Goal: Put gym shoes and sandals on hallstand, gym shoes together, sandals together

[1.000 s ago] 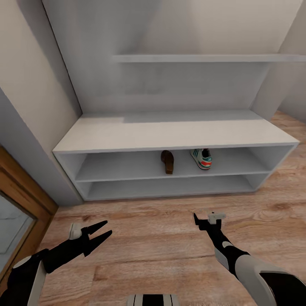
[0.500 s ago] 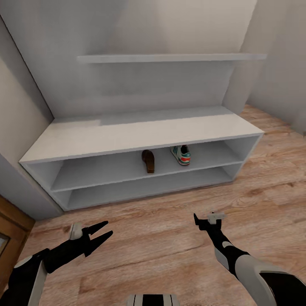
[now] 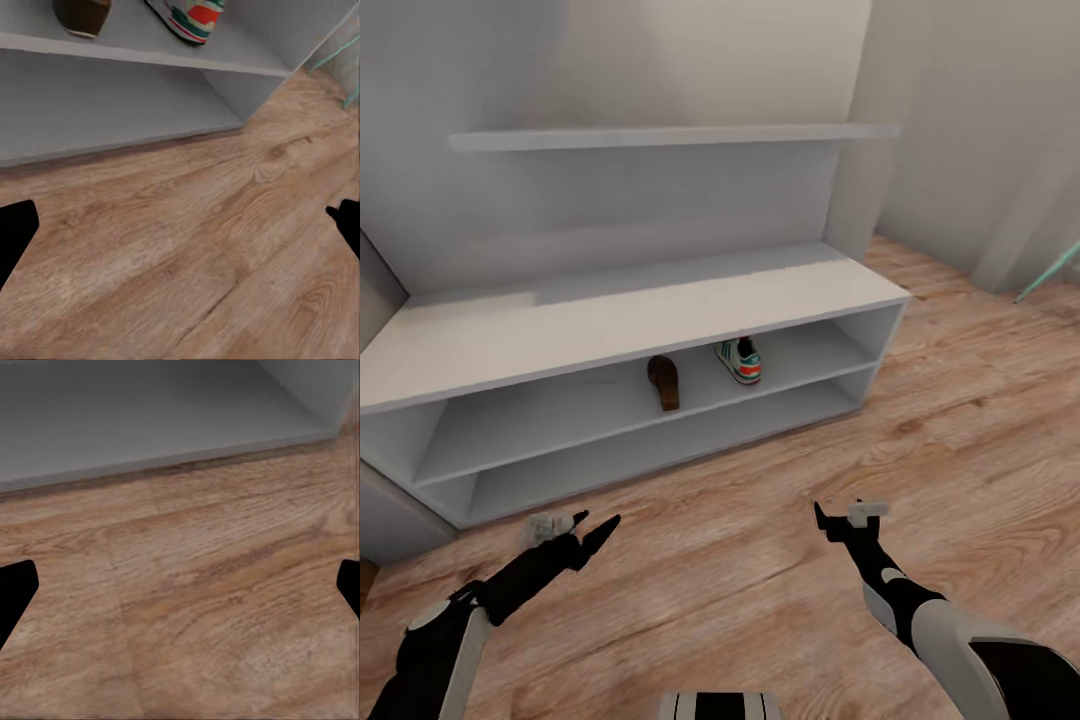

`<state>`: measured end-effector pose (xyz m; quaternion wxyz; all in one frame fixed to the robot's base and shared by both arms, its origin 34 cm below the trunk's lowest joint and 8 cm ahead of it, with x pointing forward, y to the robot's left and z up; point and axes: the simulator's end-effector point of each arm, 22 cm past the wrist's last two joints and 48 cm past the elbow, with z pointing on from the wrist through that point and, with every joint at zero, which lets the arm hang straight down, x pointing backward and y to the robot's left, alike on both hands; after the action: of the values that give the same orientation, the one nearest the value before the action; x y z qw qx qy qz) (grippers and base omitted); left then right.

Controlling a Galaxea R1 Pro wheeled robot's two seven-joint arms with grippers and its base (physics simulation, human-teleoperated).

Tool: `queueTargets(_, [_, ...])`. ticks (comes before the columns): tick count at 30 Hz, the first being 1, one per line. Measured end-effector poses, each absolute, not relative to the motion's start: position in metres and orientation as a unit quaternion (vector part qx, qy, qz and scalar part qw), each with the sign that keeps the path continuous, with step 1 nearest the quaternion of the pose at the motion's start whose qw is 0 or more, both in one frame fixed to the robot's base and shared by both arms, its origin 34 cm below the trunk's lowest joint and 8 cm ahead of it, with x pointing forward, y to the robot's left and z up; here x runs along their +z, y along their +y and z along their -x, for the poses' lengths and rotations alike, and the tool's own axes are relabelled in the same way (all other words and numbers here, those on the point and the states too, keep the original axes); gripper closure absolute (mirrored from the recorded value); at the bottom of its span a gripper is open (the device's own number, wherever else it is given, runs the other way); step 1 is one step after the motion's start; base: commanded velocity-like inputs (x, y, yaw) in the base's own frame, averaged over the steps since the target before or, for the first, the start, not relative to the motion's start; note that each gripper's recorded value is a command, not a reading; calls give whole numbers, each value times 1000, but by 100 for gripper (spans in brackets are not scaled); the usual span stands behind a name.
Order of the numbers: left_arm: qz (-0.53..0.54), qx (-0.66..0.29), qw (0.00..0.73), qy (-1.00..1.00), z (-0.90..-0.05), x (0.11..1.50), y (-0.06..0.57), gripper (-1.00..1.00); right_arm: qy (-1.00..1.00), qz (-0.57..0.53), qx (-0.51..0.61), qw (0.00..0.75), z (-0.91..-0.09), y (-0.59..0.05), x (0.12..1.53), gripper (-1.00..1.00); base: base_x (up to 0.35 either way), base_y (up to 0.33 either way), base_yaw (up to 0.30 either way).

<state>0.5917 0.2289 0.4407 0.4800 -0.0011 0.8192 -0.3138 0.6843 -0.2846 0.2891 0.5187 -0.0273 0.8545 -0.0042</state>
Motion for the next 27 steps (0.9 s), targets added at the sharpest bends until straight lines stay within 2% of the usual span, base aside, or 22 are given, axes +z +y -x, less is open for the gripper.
queueTargets(9, [4, -204, 447, 871, -604, 398, 189, -100, 855, 26, -2, 518, -684, -281, 287, -100, 0, 0, -300])
queueTargets(27, [-2, -185, 435, 881, -600, 386, 175, -100, 857, 23, -2, 515, -682, -281, 283, -100, 0, 0, -300])
